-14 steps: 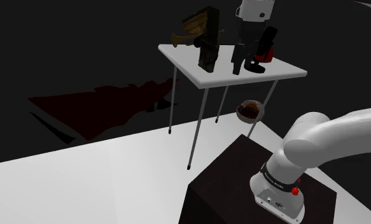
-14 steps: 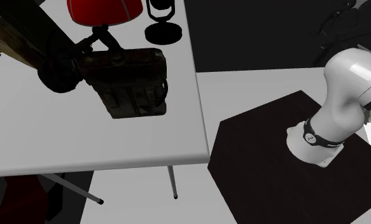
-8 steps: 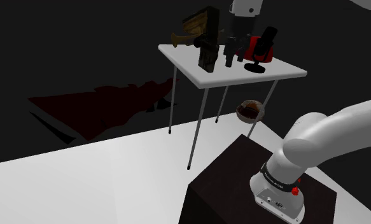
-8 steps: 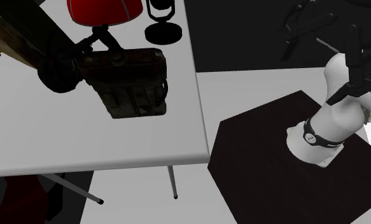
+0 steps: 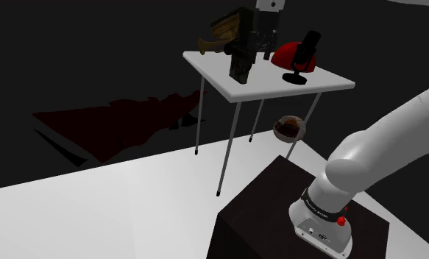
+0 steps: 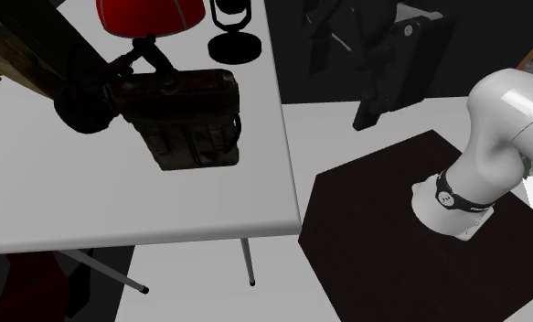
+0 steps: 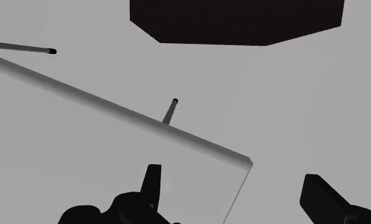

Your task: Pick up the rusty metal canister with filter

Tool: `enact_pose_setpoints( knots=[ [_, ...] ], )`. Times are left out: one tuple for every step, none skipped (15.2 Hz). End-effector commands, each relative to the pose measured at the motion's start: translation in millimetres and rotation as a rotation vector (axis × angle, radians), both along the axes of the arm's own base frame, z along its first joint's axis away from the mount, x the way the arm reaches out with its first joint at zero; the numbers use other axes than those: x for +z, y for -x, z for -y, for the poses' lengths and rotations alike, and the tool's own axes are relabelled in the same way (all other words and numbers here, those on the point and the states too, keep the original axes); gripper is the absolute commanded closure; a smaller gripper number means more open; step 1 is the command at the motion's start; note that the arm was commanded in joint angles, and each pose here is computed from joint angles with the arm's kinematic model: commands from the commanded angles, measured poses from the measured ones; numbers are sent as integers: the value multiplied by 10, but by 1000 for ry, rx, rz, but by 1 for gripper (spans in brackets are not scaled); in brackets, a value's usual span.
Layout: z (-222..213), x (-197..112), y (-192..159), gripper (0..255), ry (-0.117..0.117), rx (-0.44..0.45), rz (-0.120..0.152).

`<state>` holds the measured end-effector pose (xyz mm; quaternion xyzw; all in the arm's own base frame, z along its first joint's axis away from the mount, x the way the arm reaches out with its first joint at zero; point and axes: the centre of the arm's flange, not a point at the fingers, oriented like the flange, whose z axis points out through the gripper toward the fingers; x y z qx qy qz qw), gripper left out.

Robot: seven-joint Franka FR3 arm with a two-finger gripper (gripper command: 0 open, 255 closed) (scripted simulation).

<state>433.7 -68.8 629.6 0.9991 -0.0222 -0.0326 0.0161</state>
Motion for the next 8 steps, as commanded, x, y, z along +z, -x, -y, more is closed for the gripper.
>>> enact_pose_setpoints(
  knots=[
    [147, 35, -220, 0, -5, -17, 2],
    [228, 49, -326, 0, -8, -26, 4],
    [310, 62, -431, 0, -11, -34, 5],
    [393, 75, -535, 0, -14, -42, 6],
    [477, 88, -639, 0, -17, -51, 7],
    [562, 101, -741, 0, -20, -59, 8],
    [648, 113, -843, 0, -22, -68, 9],
    [734, 126, -945, 0, -25, -76, 11]
  ],
)
